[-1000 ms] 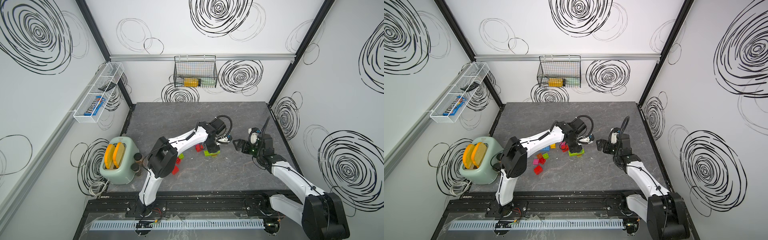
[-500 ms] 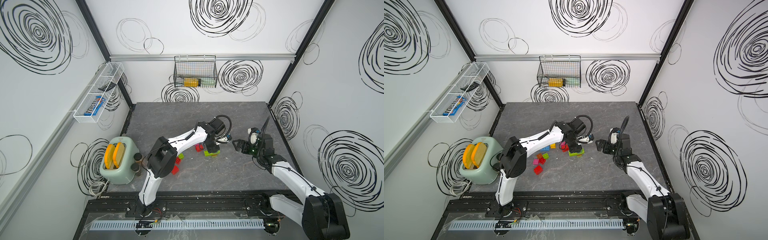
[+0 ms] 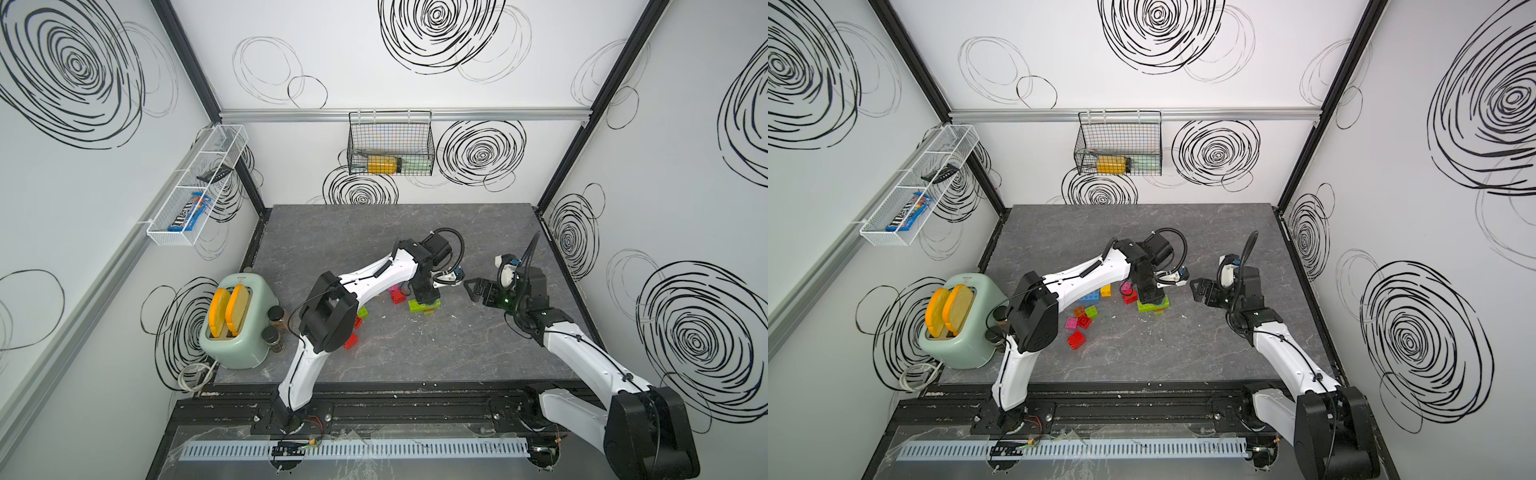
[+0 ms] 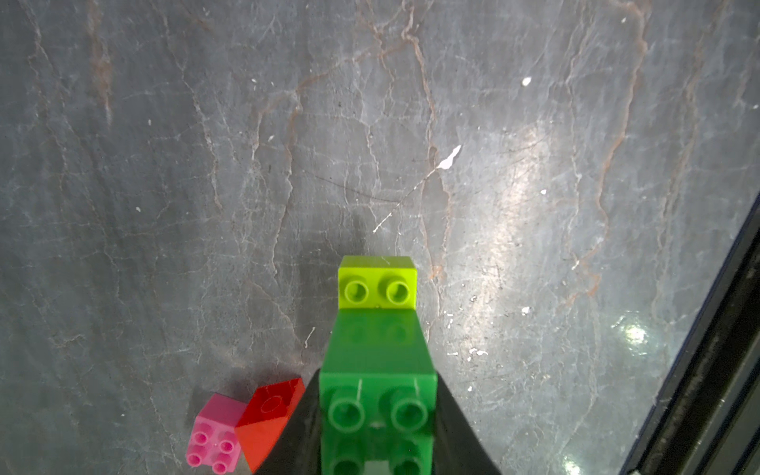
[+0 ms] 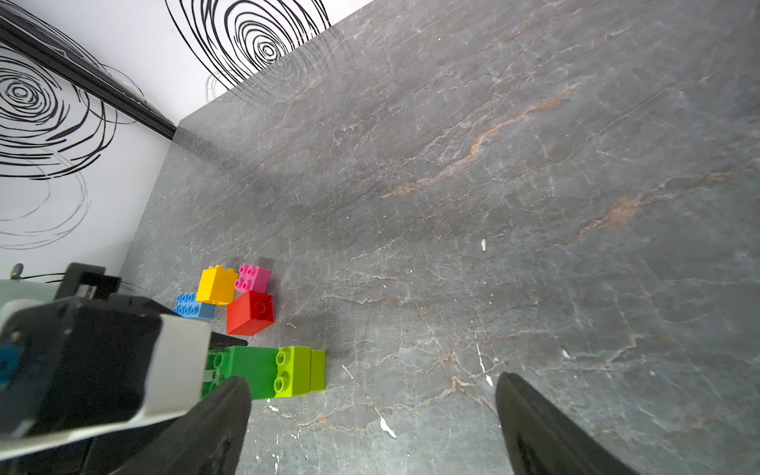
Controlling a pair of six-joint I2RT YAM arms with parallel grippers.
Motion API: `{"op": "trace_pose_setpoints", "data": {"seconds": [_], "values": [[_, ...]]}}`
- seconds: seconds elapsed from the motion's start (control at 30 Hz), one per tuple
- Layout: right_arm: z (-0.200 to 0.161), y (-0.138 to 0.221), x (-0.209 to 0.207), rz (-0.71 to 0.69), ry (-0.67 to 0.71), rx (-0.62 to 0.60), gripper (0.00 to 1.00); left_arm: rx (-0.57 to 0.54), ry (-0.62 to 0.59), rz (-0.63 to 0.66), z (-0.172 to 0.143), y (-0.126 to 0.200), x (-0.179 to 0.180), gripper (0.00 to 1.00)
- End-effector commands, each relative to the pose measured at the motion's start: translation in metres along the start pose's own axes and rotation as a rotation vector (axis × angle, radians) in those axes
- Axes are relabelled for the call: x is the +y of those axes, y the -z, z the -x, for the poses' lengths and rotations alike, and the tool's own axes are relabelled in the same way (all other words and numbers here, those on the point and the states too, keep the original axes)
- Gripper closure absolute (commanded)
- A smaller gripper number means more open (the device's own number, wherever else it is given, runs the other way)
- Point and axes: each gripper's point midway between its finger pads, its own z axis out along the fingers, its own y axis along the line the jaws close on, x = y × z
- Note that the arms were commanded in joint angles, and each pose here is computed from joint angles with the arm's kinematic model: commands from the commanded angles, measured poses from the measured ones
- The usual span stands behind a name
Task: Assemble the number 4 with lego
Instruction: Assemble the lego brick with the lego brick, then pick up the lego brick from the center of the board.
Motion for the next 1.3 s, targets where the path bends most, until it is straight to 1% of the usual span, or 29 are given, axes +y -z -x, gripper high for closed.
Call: {"op": "trace_pose_setpoints", "data": {"seconds": [0.0, 0.07, 0.17, 0.33, 0.53, 0.73, 0.83, 0.9, 0.93, 1.07, 1.13, 1.2, 1.27], "values": [[0.022, 0.006, 0.012, 0.031, 0.029, -0.059, 0.03, 0.183, 0.009, -0.122, -0.042, -0.041, -0.018, 0.84], [0.023, 0.007, 0.013, 0.032, 0.03, -0.062, 0.03, 0.17, 0.005, -0.119, -0.038, -0.038, -0.017, 0.73], [0.025, 0.008, 0.014, 0.033, 0.032, -0.068, 0.03, 0.14, 0.0, -0.116, -0.031, -0.031, -0.017, 0.63], [0.026, 0.01, 0.015, 0.034, 0.033, -0.075, 0.03, 0.102, -0.018, -0.077, -0.021, -0.019, -0.011, 0.57], [0.032, 0.012, 0.016, 0.032, 0.047, -0.087, 0.03, 0.042, -0.027, -0.038, -0.005, 0.0, -0.002, 0.47], [0.033, 0.012, 0.016, 0.023, 0.053, -0.088, 0.03, -0.01, -0.038, -0.023, 0.007, 0.015, 0.001, 0.37], [0.032, 0.012, 0.017, 0.034, 0.056, -0.084, 0.03, -0.063, -0.034, -0.019, 0.015, 0.03, 0.003, 0.34], [0.031, 0.011, 0.025, 0.077, 0.07, -0.078, 0.03, -0.124, -0.023, -0.016, 0.022, 0.048, 0.004, 0.31], [0.032, 0.011, 0.027, 0.083, 0.071, -0.077, 0.03, -0.159, -0.017, -0.016, 0.025, 0.058, 0.005, 0.28], [0.032, 0.007, 0.042, 0.09, 0.123, -0.077, 0.02, -0.362, 0.046, 0.035, 0.036, 0.107, 0.016, 0.17], [0.031, 0.003, 0.058, 0.127, 0.172, -0.07, 0.03, -0.471, 0.125, 0.083, 0.036, 0.131, 0.027, 0.02], [0.028, -0.004, 0.076, 0.155, 0.224, -0.054, 0.03, -0.585, 0.237, 0.136, 0.03, 0.156, 0.04, 0.04], [0.025, -0.012, 0.092, 0.174, 0.279, -0.03, 0.03, -0.663, 0.363, 0.171, 0.017, 0.173, 0.049, 0.04]]}}
